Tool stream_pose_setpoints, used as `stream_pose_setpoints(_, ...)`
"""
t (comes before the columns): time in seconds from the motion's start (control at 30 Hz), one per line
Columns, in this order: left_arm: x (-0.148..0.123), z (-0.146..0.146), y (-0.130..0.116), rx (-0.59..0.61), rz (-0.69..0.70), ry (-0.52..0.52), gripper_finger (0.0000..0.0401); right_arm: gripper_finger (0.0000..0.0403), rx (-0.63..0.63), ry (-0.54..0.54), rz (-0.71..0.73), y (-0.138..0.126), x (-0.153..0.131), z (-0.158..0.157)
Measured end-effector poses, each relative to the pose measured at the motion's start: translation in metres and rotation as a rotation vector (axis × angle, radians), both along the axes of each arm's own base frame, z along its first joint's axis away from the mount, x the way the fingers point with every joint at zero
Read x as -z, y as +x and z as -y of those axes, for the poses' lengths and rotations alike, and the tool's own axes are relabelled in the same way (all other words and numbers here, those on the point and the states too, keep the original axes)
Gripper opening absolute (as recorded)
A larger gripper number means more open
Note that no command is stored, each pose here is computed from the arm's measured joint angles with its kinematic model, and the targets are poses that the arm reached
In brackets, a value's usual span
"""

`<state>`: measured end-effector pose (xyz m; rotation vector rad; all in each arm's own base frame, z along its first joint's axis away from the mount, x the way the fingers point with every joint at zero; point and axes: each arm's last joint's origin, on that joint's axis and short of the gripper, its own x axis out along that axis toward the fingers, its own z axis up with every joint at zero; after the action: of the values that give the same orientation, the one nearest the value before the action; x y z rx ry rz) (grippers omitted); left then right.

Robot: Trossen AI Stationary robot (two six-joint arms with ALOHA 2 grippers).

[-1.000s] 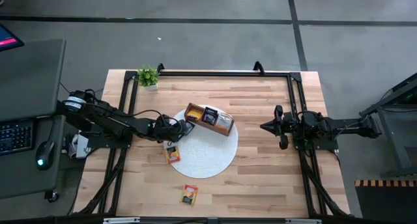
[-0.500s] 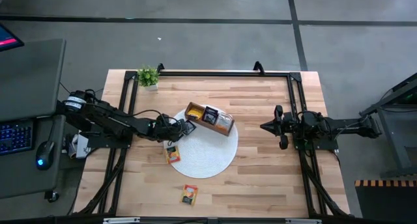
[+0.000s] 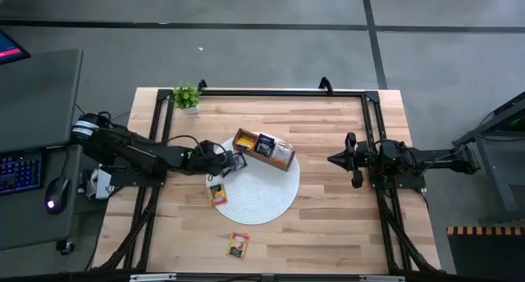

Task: Pick & Place Tea
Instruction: Put the blue tea bag into the middle section of the wooden organizer

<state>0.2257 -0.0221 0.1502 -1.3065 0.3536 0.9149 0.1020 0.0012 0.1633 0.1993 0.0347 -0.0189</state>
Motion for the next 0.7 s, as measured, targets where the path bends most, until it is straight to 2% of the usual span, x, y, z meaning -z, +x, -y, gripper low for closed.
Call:
stream_pose_setpoints(0.23, -0.023, 0.001, -0.010, 0.278, -0.023, 0.103, 0.0000, 0.0012, 0.000, 0.000, 0.000, 0.000, 0.000, 0.000)
stream_pose_setpoints(0.4, -0.045, 0.006, -0.009, 0.595, -0.047, 0.183, 0.0000, 0.0012, 0.000, 0.000, 0.000, 0.000, 0.000, 0.000)
stream_pose_setpoints(0.53, -0.063, 0.010, -0.007, 0.815, -0.137, 0.232, 0.0000, 0.0012, 0.000, 0.000, 0.000, 0.000, 0.000, 0.000)
stream_pose_setpoints(0.7, -0.094, 0.010, -0.008, 0.943, -0.251, 0.303, 0.0000, 0.0012, 0.000, 0.000, 0.000, 0.000, 0.000, 0.000)
